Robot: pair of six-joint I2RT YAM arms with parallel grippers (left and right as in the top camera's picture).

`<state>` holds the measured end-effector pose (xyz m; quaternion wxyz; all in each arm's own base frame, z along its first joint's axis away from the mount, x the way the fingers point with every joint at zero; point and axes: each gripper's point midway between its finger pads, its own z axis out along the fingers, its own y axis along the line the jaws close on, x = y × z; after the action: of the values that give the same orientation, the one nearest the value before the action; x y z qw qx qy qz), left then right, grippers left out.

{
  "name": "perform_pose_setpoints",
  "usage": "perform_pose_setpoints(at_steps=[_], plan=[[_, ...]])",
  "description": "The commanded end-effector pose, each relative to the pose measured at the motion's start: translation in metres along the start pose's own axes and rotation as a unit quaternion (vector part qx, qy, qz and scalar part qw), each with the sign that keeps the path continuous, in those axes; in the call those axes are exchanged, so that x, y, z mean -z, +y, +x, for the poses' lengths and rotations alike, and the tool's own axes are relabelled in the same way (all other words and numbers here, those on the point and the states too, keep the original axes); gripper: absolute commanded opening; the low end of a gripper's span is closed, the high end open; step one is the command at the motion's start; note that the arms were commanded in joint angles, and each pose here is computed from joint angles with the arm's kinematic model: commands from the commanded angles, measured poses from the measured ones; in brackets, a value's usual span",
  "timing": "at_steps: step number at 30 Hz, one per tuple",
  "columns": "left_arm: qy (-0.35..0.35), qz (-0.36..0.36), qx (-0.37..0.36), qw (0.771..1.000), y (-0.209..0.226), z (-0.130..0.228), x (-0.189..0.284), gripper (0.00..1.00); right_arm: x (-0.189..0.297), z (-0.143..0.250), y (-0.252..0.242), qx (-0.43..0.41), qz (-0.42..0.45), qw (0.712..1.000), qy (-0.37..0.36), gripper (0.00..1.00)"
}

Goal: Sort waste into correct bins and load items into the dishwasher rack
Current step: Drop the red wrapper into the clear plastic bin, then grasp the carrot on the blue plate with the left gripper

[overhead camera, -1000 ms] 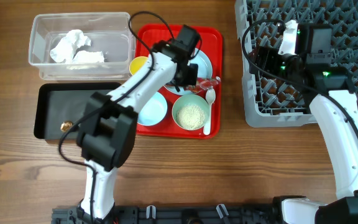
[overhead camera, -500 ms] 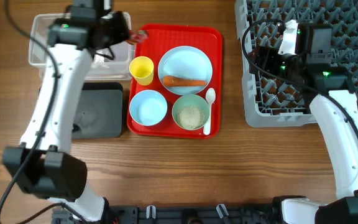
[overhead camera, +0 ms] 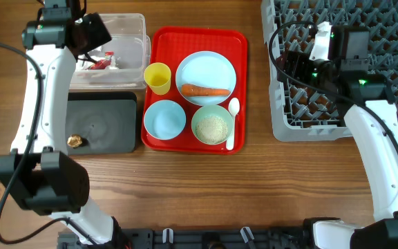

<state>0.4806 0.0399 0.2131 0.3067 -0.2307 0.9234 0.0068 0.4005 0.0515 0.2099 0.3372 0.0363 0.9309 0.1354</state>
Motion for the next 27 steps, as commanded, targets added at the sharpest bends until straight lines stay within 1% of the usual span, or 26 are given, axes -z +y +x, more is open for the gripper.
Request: perform_pose_setpoints(at_steps=[1,4,6,7,8,9,10,13,17,19,21,22,23,27], plan=[[-0.010,-0.006,0.002,1.000,0.001,-0.006,-0.003,0.85,-0.003,-0.001,0.001,0.007,-0.005,1.000,-0.002,0.91],[0.003,0.031,-0.001,1.000,-0.013,-0.001,-0.002,0.85,-0.003,-0.005,0.002,0.013,-0.006,1.000,-0.010,0.91],[0.018,0.075,-0.036,0.996,-0.032,0.007,0.001,0.83,-0.003,-0.006,0.002,0.025,-0.006,1.000,-0.012,0.90],[0.025,0.112,-0.074,0.991,-0.050,0.014,0.008,0.80,-0.003,-0.006,0.002,0.029,-0.006,0.999,-0.012,0.91],[0.029,0.154,-0.122,0.980,-0.072,0.023,0.016,0.80,-0.003,-0.005,0.002,0.034,-0.006,0.999,-0.010,0.90],[0.029,0.193,-0.184,0.963,-0.098,0.036,0.026,0.80,-0.003,-0.004,0.002,0.034,-0.006,0.999,-0.010,0.91],[0.029,0.202,-0.216,0.955,-0.112,0.045,0.031,0.82,-0.003,-0.005,0.002,0.035,-0.006,0.999,-0.010,0.90],[0.045,0.231,-0.272,0.933,-0.155,0.082,0.045,0.87,-0.003,-0.004,0.001,0.034,-0.005,0.999,-0.007,0.90],[0.064,0.259,-0.348,0.899,-0.197,0.131,0.056,0.88,-0.003,0.003,0.000,0.031,-0.003,0.999,0.005,0.91],[0.079,0.265,-0.375,0.885,-0.208,0.151,0.055,0.88,-0.003,0.003,0.000,0.031,-0.003,0.999,0.005,0.91],[0.104,0.264,-0.412,0.866,-0.215,0.178,0.045,0.88,-0.003,0.003,0.000,0.031,-0.003,0.999,0.007,0.91],[0.119,0.259,-0.418,0.862,-0.215,0.188,0.038,0.88,-0.003,0.005,0.000,0.030,-0.003,0.999,0.009,0.92],[0.137,0.254,-0.433,0.854,-0.215,0.201,0.027,0.88,-0.003,0.006,-0.001,0.029,-0.002,0.999,0.012,0.92],[0.187,0.234,-0.442,0.845,-0.208,0.230,-0.007,0.88,-0.003,0.009,-0.001,0.029,-0.001,0.999,0.017,0.92]])
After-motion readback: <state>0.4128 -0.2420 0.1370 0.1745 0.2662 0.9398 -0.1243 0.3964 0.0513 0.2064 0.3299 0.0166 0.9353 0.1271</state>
